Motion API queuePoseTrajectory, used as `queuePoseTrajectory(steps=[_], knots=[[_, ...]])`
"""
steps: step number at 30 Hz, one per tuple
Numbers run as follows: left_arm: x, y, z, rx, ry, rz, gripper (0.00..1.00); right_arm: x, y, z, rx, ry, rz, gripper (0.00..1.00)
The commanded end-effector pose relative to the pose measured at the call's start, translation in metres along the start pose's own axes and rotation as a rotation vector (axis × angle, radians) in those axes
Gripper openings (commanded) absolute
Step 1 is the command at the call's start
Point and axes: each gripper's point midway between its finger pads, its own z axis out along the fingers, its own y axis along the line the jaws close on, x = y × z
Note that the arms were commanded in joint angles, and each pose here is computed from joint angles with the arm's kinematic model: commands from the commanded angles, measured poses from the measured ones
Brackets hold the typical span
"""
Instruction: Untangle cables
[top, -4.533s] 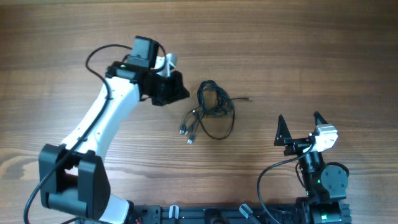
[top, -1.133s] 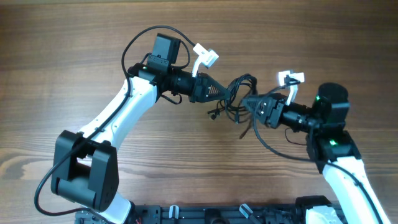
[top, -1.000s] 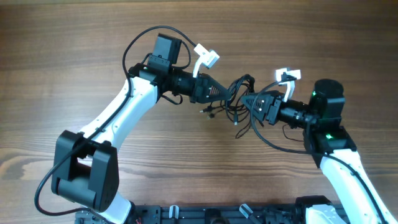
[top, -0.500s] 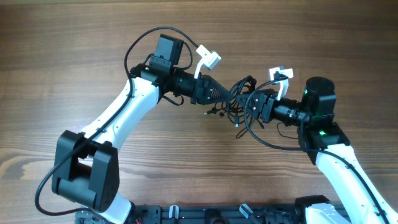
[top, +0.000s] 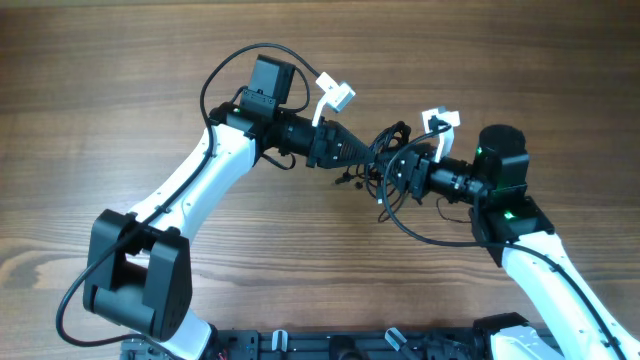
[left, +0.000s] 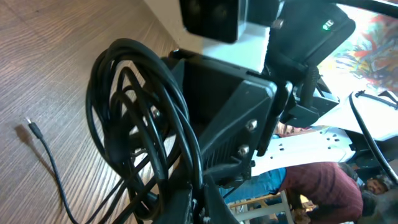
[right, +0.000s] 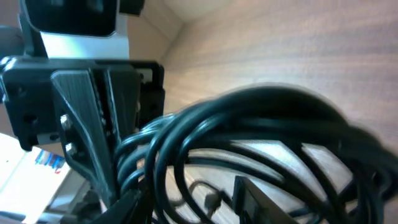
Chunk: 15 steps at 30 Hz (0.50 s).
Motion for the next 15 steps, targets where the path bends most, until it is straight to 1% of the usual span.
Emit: queuePoseTrajectory(steps=[1,2,3,5,6,8,9,11,12,13,14,15], knots=[[-0.004,-0.013,-0.001,0.039,-0.005,0.029,0.04,-0.01,-0.005,0.002,0.035,-0.041,-0.021,0.36],[-0.004,-0.013,-0.001,0.04,-0.005,0.029,0.04,-0.012,-0.007,0.002,0.048,-0.048,-0.021,0.31],[-0.004,-0.014,-0.001,0.043,-0.005,0.029,0.04,-0.012,-0.009,0.002,0.053,-0.048,-0.019,0.24],[-0.004,-0.014,-0.001,0.042,-0.005,0.03,0.04,-0.011,-0.009,0.002,0.054,-0.046,-0.015,0.08],[-0.004,-0.014,-0.001,0.042,-0.005,0.03,0.04,-0.011,-0.009,0.002,0.053,-0.046,0.0,0.04],[-0.004,-0.005,-0.001,-0.01,-0.005,0.026,0.04,-0.014,-0.007,0.002,0.047,-0.057,0.034,0.04],[-0.003,0.006,-0.002,-0.072,-0.003,0.017,0.04,-0.014,-0.007,0.002,0.044,-0.058,0.05,0.04],[-0.002,0.012,-0.002,-0.111,0.0,0.006,0.04,-0.013,-0.006,0.002,0.038,-0.051,0.064,0.04],[0.0,0.016,-0.003,-0.13,0.004,-0.004,0.27,-0.012,-0.005,0.002,0.032,-0.048,0.08,0.04],[0.001,0.017,-0.003,-0.136,0.005,-0.009,0.42,-0.011,-0.003,0.002,0.024,-0.043,0.086,0.04],[0.001,0.017,-0.003,-0.136,0.005,-0.009,0.52,-0.011,-0.003,0.002,0.024,-0.042,0.087,0.04],[0.001,0.017,-0.003,-0.14,0.005,-0.009,0.57,-0.011,-0.004,0.002,0.024,-0.042,0.088,0.04]])
